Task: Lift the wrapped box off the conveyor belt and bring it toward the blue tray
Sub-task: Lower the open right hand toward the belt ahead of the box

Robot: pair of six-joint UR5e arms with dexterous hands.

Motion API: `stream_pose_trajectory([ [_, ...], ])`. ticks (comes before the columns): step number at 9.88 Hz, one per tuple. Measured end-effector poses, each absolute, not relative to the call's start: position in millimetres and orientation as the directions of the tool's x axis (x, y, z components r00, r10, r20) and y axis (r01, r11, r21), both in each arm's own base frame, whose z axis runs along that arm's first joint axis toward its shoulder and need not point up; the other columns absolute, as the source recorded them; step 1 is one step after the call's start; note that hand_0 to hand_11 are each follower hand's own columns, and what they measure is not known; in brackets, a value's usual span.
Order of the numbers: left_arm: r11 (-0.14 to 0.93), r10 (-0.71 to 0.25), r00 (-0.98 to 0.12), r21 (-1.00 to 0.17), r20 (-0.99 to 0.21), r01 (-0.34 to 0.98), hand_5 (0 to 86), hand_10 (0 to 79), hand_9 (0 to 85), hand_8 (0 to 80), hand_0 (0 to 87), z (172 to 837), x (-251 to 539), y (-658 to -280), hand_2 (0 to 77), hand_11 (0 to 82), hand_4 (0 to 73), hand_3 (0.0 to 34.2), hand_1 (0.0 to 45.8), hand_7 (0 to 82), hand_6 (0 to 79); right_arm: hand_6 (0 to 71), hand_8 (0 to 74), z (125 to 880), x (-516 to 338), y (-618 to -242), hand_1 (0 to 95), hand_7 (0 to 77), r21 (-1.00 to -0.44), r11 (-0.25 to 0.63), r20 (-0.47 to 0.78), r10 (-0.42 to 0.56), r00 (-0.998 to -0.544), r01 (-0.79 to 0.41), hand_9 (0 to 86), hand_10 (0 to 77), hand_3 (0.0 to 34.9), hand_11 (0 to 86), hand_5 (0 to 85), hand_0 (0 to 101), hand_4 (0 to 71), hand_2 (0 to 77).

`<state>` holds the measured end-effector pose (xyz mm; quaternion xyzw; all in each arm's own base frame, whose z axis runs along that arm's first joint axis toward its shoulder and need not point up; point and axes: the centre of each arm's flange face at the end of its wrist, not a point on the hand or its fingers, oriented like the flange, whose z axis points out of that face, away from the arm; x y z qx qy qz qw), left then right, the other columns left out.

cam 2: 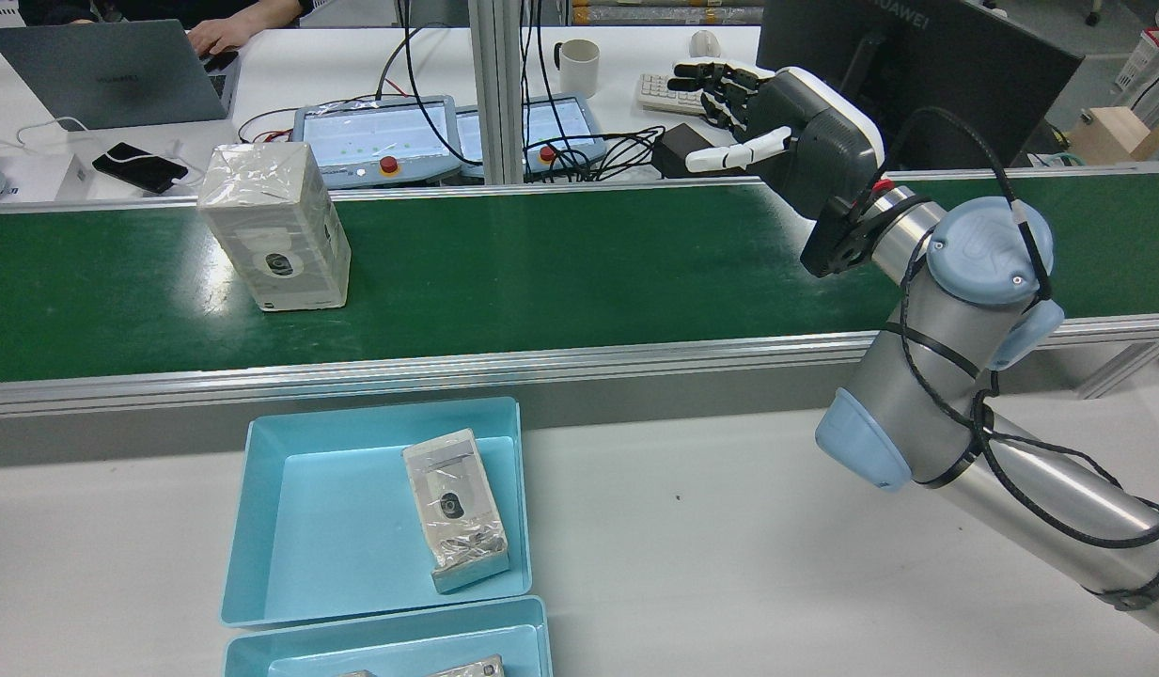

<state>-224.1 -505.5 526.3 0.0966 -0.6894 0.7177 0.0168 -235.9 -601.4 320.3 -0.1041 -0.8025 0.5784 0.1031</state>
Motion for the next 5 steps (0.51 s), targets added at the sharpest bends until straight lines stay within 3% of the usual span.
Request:
stream_pose_trajectory([
  [5,-0.049,-0.109,-0.981,-0.986,0.162,-0.157,1.1,0.5,0.5,0.5,0.0,526.3,-224.1,-505.5,0.5,0.0,0.0,0.0,0.0,0.5,0.0,12.0,1.6,314.8,-266.9,-592.3,16.9,26.7,-0.938,0.326,0.002,0.337,-0.942,0.115,4.4,4.9,1.2,9.3,21.8,51,23.5,14.7],
])
